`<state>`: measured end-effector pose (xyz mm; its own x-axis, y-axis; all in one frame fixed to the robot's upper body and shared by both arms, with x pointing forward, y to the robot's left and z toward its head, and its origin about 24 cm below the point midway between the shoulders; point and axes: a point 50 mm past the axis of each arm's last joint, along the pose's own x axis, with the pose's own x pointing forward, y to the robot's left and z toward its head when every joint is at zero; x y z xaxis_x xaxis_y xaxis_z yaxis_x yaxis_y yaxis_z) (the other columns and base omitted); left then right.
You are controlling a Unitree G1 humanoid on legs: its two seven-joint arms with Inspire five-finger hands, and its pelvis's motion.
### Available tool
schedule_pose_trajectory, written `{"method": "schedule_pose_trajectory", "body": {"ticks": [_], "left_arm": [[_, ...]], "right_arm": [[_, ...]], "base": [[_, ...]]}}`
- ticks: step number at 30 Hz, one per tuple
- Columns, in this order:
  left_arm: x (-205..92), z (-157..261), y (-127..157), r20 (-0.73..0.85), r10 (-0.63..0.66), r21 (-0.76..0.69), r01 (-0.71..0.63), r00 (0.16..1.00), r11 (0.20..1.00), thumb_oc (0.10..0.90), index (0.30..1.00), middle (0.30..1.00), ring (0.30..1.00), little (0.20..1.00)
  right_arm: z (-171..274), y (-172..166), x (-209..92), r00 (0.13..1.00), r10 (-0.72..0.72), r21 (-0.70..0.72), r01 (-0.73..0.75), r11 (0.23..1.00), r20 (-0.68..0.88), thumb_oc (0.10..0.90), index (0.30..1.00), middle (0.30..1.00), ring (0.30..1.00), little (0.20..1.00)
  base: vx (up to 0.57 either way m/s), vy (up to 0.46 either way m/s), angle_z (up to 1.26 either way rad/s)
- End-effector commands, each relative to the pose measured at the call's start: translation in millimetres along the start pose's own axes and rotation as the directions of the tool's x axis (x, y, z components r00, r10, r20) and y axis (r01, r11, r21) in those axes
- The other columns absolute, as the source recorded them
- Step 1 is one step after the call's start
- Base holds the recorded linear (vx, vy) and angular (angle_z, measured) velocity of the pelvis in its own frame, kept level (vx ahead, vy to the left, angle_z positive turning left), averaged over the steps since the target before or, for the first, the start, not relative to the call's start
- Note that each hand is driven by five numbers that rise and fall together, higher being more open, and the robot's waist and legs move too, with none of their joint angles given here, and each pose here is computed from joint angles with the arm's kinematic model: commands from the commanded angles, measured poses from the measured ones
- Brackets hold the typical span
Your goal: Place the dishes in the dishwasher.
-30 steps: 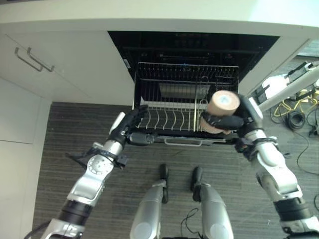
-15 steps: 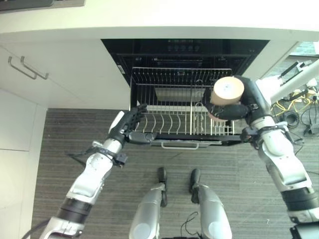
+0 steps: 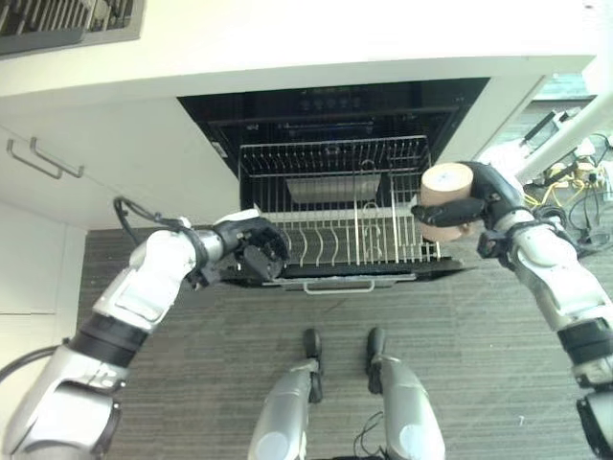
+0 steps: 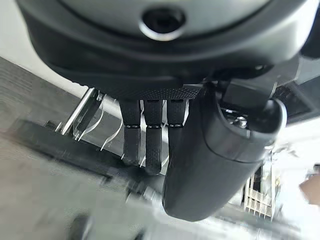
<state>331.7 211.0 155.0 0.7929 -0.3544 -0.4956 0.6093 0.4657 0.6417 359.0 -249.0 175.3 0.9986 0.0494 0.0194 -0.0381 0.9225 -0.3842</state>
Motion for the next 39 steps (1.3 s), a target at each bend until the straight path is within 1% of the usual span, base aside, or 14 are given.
{"method": "schedule_pose_trajectory", "body": {"ticks": [1, 5, 6, 8, 11, 19, 23, 28, 29, 30, 31, 32, 33, 39], "left_arm": [[4, -28, -62, -0.048, -0.287, -0.066, 0.284, 0.957, 0.957, 0.4, 0.3, 0.3, 0.3, 0.3], [9, -26, -64, -0.024, -0.295, -0.097, 0.292, 0.955, 0.952, 0.4, 0.3, 0.3, 0.3, 0.3], [9, -25, -65, -0.016, -0.29, -0.105, 0.287, 0.957, 0.952, 0.474, 0.411, 0.411, 0.411, 0.411], [10, -25, -64, -0.007, -0.279, -0.117, 0.277, 0.96, 0.954, 0.554, 0.531, 0.531, 0.531, 0.531], [11, -23, -64, 0.026, -0.24, -0.142, 0.241, 0.97, 0.96, 0.8, 0.9, 0.9, 0.9, 0.9], [12, -23, -77, 0.096, -0.185, -0.187, 0.2, 0.978, 0.962, 0.8, 0.9, 0.9, 0.9, 0.9], [10, -12, -70, 0.208, 0.004, -0.292, 0.058, 0.978, 0.955, 0.8, 0.9, 0.9, 0.9, 0.9], [-3, 8, -48, 0.356, 0.28, -0.436, -0.107, 0.891, 0.894, 0.8, 0.9, 0.9, 0.9, 0.9], [-4, 10, -47, 0.366, 0.309, -0.456, -0.12, 0.878, 0.882, 0.8, 0.9, 0.9, 0.9, 0.9], [-6, 11, -45, 0.376, 0.336, -0.483, -0.127, 0.863, 0.866, 0.8, 0.9, 0.9, 0.9, 0.9], [-7, 13, -45, 0.391, 0.374, -0.513, -0.138, 0.841, 0.847, 0.8, 0.9, 0.9, 0.9, 0.9], [-7, 15, -45, 0.397, 0.39, -0.524, -0.144, 0.831, 0.84, 0.8, 0.9, 0.9, 0.9, 0.9], [-7, 15, -46, 0.4, 0.396, -0.529, -0.144, 0.827, 0.836, 0.8, 0.9, 0.9, 0.9, 0.9], [-4, 24, -53, 0.423, 0.421, -0.559, -0.135, 0.803, 0.818, 0.8, 0.9, 0.9, 0.9, 0.9]], "right_arm": [[50, -21, 4, 0.981, -0.043, 0.057, 0.033, 0.998, 0.188, 0.4, 0.3, 0.3, 0.3, 0.3], [56, -31, 19, 0.99, -0.047, 0.073, 0.038, 0.997, 0.13, 0.4, 0.3, 0.3, 0.3, 0.3], [59, -35, 22, 0.992, -0.057, 0.071, 0.048, 0.996, 0.116, 0.4, 0.3, 0.3, 0.3, 0.3], [62, -39, 24, 0.991, -0.068, 0.086, 0.058, 0.995, 0.113, 0.4, 0.3, 0.3, 0.3, 0.3], [73, -46, 29, 0.988, -0.108, 0.119, 0.095, 0.988, 0.107, 0.4, 0.3, 0.3, 0.3, 0.3], [76, -52, 36, 0.986, -0.158, 0.143, 0.148, 0.979, 0.056, 0.4, 0.3, 0.3, 0.3, 0.3], [75, -52, 38, 0.981, -0.189, 0.143, 0.181, 0.973, 0.048, 0.4, 0.3, 0.3, 0.3, 0.3], [65, -55, 37, 0.968, -0.249, 0.175, 0.243, 0.954, 0.014, 0.4, 0.3, 0.3, 0.3, 0.3], [62, -56, 36, 0.967, -0.256, 0.181, 0.251, 0.951, 0.007, 0.416, 0.324, 0.324, 0.324, 0.324], [58, -58, 35, 0.964, -0.267, 0.189, 0.262, 0.946, -0.002, 0.486, 0.429, 0.429, 0.429, 0.429], [53, -60, 33, 0.957, -0.288, 0.198, 0.285, 0.938, -0.011, 0.585, 0.578, 0.578, 0.578, 0.578], [52, -60, 33, 0.952, -0.304, 0.202, 0.301, 0.932, -0.013, 0.753, 0.829, 0.829, 0.829, 0.829], [51, -60, 32, 0.95, -0.313, 0.205, 0.31, 0.929, -0.014, 0.8, 0.9, 0.9, 0.9, 0.9], [45, -69, 28, 0.899, -0.437, 0.211, 0.434, 0.876, -0.035, 0.8, 0.9, 0.9, 0.9, 0.9]], "base": [[0.02, -0.02, 0.04], [0.01, -0.007, 0.04], [0.02, -0.015, 0.12], [0.03, 0.007, 0.08], [0.03, 0.024, 0.08], [0.01, 0.021, 0.09], [0.0, -0.004, 0.02], [0.02, -0.039, 0.08], [0.02, -0.062, 0.0], [0.01, -0.051, 0.06], [0.01, -0.044, 0.07], [0.01, -0.036, 0.05], [0.0, -0.032, 0.0], [0.0, 0.005, 0.02]]}}
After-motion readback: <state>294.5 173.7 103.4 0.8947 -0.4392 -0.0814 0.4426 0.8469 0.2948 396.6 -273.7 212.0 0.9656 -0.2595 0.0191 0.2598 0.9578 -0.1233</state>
